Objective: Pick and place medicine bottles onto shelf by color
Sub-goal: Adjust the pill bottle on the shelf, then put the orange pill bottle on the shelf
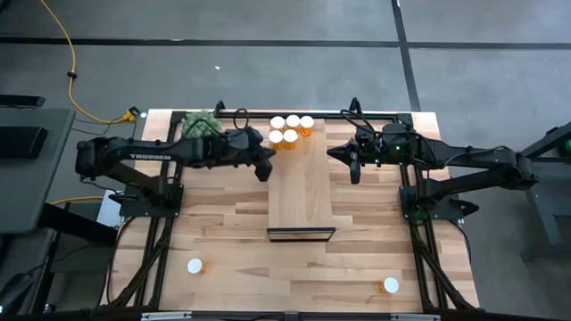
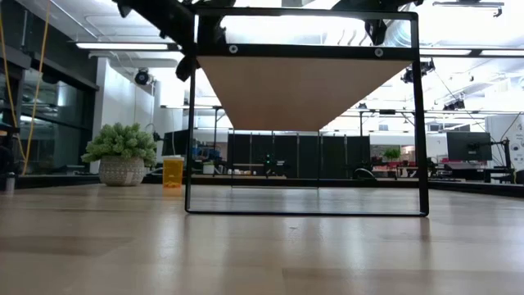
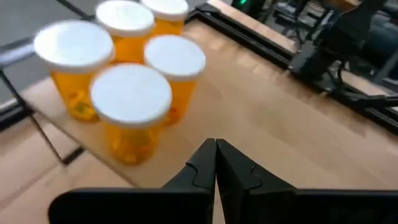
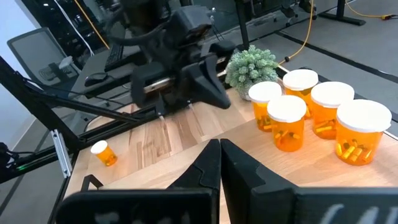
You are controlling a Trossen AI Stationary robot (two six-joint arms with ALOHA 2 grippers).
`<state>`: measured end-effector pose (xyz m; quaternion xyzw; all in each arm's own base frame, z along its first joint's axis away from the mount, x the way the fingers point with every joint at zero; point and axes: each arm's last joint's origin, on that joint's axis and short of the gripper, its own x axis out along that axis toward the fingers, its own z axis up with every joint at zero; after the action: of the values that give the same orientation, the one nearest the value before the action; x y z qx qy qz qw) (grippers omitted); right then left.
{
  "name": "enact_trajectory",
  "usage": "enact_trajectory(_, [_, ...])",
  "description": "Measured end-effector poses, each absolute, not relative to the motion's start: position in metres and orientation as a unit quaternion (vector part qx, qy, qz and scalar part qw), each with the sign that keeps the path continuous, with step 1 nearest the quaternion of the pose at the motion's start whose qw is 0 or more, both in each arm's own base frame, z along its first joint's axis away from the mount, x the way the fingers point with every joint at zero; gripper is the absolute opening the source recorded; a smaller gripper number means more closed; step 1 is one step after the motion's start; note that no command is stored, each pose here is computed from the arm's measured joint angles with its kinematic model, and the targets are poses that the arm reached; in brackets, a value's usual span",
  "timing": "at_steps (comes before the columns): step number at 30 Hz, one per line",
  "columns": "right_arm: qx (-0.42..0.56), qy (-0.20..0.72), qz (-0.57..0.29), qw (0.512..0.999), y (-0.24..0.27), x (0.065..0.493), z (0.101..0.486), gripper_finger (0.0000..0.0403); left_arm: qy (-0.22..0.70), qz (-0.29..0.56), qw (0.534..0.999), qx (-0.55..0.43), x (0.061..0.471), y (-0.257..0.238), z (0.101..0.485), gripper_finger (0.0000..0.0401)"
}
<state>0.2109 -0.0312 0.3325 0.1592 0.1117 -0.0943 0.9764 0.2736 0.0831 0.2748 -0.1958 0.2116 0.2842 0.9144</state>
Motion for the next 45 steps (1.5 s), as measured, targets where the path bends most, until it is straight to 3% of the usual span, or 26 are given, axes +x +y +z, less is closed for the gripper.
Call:
enact_trajectory(24, [0.163, 0.111, -0.095, 0.976, -0.031, 0.211, 0.333, 0.0, 0.231, 0.276, 0.914, -0.187, 0.271, 0.119, 0.261, 0.0])
enact_trajectory(31, [0.161, 0.111, -0.095, 0.976, -0.031, 0.211, 0.333, 0.0, 0.222, 0.222, 0.924, -0.216, 0.261, 0.111, 0.274, 0.0])
enact_trajectory(36, [0.153, 0.112, -0.094, 0.977, -0.031, 0.211, 0.333, 0.0, 0.157, 0.162, 0.95, -0.216, 0.235, 0.095, 0.313, 0.0])
enact_trajectory(40, [0.146, 0.112, -0.093, 0.978, -0.031, 0.211, 0.333, 0.0, 0.075, 0.15, 0.973, -0.161, 0.207, 0.076, 0.345, 0.0])
enact_trajectory(45, [0.146, 0.112, -0.093, 0.979, -0.031, 0.211, 0.333, 0.0, -0.036, 0.132, 0.984, -0.111, 0.173, 0.055, 0.348, 0.0])
